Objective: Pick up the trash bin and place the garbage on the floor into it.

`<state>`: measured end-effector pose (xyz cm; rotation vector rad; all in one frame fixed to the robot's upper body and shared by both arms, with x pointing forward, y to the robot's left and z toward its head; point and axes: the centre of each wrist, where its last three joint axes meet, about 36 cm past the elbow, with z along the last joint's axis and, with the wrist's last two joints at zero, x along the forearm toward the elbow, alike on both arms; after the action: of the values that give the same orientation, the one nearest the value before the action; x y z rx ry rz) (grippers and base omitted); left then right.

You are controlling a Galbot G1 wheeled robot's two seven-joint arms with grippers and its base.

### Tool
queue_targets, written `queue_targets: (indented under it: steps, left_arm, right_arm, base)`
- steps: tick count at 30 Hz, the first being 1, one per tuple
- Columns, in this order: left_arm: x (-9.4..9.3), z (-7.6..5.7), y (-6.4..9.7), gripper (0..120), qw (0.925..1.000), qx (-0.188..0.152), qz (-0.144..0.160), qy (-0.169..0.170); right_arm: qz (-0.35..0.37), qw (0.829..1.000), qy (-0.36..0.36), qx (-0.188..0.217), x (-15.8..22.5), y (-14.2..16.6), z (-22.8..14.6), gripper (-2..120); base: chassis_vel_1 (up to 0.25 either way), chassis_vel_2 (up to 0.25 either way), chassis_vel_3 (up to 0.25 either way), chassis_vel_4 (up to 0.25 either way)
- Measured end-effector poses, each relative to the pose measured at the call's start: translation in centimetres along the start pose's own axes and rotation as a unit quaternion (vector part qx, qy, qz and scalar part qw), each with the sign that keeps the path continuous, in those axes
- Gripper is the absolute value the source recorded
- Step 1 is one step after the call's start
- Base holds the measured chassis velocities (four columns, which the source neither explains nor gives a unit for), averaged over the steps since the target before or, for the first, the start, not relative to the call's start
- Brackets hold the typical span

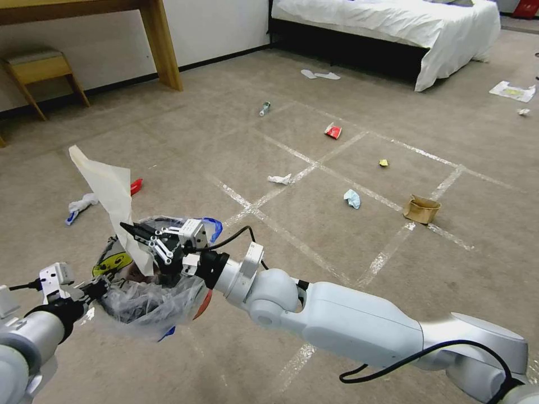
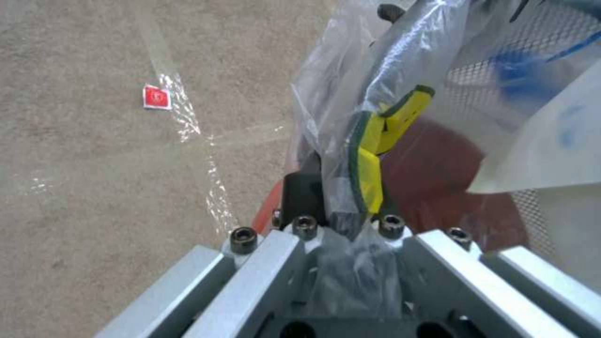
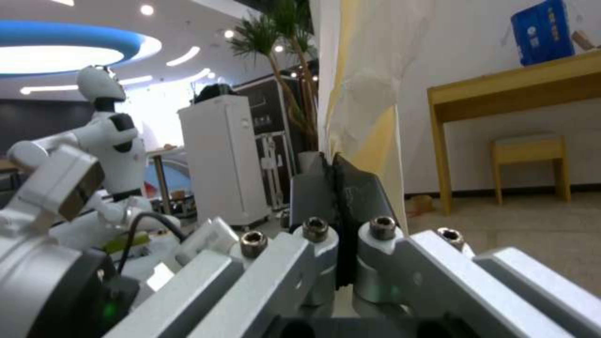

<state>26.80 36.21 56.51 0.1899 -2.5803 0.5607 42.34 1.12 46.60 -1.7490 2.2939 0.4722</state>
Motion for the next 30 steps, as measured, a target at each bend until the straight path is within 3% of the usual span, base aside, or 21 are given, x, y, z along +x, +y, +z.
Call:
queue_targets:
  steps: [30]
  left_arm:
    - [0.1,0.0,-0.1,0,1.0000,0.003,0.002,-0.001]
  right_arm:
    - [0.007,1.000,0.013,0.018,1.4,-1.3,2.4,0]
  base:
    - [0.000,0.000,0.000,0.000]
